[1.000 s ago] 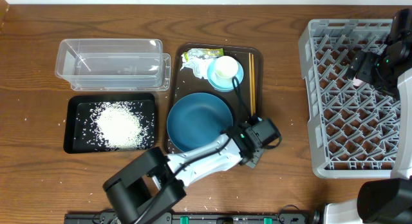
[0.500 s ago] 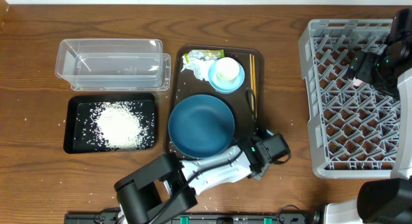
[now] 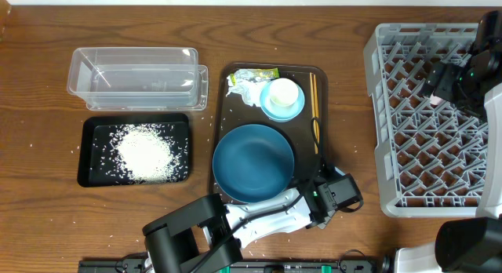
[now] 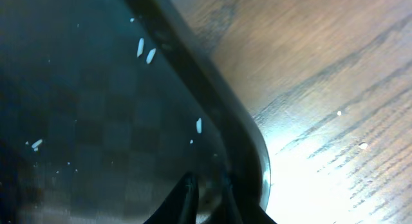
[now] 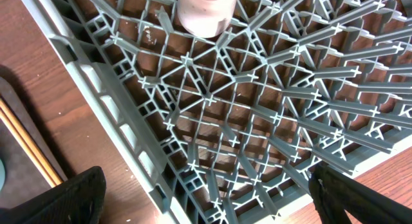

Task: Sort waste into correct bins and load items into the dishwasher rack
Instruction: 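Slide the teal plate toward the tray's front edge with the left gripper, then release the plate and move the left gripper over the black tray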

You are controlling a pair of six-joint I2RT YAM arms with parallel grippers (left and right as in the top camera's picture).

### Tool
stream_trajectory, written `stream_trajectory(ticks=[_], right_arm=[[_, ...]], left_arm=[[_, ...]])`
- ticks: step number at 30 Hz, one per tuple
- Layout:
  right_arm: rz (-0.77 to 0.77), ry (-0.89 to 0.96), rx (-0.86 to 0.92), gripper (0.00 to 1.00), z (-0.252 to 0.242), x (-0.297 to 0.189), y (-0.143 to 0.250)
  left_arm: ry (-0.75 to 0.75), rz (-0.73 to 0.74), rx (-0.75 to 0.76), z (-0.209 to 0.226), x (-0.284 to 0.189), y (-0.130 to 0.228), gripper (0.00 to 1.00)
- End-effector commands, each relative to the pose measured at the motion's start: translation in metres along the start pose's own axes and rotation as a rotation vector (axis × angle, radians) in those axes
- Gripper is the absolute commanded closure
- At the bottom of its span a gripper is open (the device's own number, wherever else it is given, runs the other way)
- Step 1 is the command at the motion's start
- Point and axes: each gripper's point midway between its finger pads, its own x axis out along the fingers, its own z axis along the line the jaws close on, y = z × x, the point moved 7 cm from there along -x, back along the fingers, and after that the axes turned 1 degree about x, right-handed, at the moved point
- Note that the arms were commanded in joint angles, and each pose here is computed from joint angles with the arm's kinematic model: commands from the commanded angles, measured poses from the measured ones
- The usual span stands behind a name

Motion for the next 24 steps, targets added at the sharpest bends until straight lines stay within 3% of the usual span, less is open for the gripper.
stream_trajectory(ticks=[1,8,13,19,21,24], right_arm=[[-0.009,0.004,-0.005,0.01,-0.001,-0.002,-0.002],[-0.009,0.004,-0.005,0.01,-0.001,-0.002,-0.002],[-0.009,0.004,-0.005,0.01,-0.001,-0.002,-0.002],[-0.009,0.004,-0.005,0.01,-0.001,-0.002,-0.002],[-0.009,0.004,-0.005,0.01,-0.001,-0.002,-0.002],[-0.009,0.004,-0.005,0.01,-0.001,-0.002,-0.002]], left_arm=[[0.058,-0.066,-0.007,-0.012,-0.023,-0.020,0.77],[0.125,-0.249,-0.078,0.004,-0.097,-0.055,0.68],[0.108,-0.360,-0.210,0.061,-0.159,-0.063,0.62],[-0.058,-0.391,-0.471,0.166,-0.215,-0.034,0.57],[-0.126,-0.381,-0.580,0.201,-0.228,-0.015,0.45],[-0.214,-0.356,-0.737,0.242,-0.243,0.015,0.36]])
